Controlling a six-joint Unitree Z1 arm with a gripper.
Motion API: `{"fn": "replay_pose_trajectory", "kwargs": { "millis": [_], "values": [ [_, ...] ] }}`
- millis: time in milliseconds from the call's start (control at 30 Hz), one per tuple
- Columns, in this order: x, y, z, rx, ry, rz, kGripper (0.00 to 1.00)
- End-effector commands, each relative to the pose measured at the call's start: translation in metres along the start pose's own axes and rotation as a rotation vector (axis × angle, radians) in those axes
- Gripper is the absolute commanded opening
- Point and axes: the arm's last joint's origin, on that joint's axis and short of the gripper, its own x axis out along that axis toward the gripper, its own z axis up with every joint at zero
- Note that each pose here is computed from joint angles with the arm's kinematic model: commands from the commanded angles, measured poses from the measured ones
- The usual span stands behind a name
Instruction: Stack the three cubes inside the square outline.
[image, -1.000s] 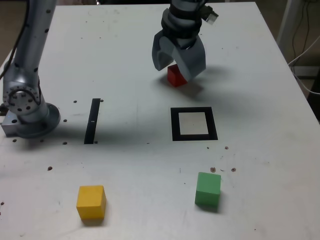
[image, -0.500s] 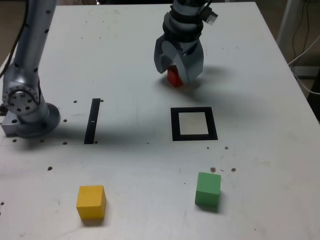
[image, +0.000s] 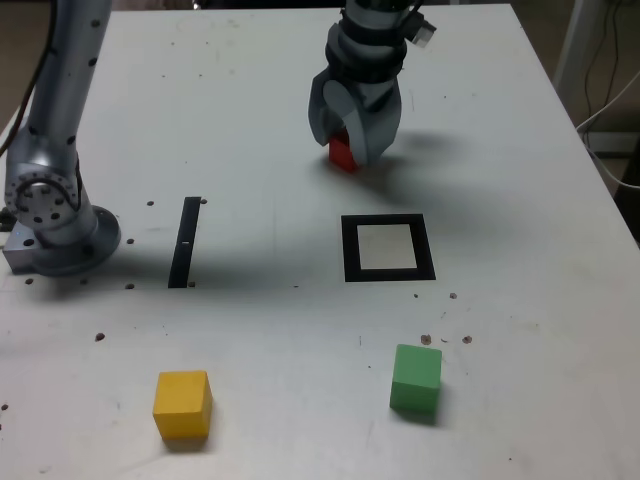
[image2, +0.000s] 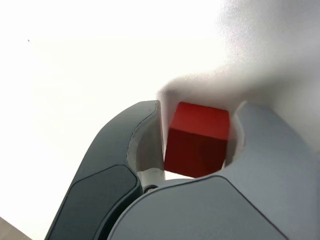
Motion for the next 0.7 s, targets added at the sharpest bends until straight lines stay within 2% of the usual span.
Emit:
{"fn": "replay_pose_trajectory", "kwargs": {
  "millis": [0,233,433,667],
  "values": [
    [-0.002,-0.001,-0.001,-0.004,0.0,0.004,0.44],
    [-0.005,-0.002,-0.002,-0.015,-0.001,0.006,0.44],
    [-0.023,-0.012,0.0,-0.047,-0.013,0.023,0.44],
    [-0.042,-0.038,0.013,-0.111,-0.041,-0.011,0.44]
  ]
}}
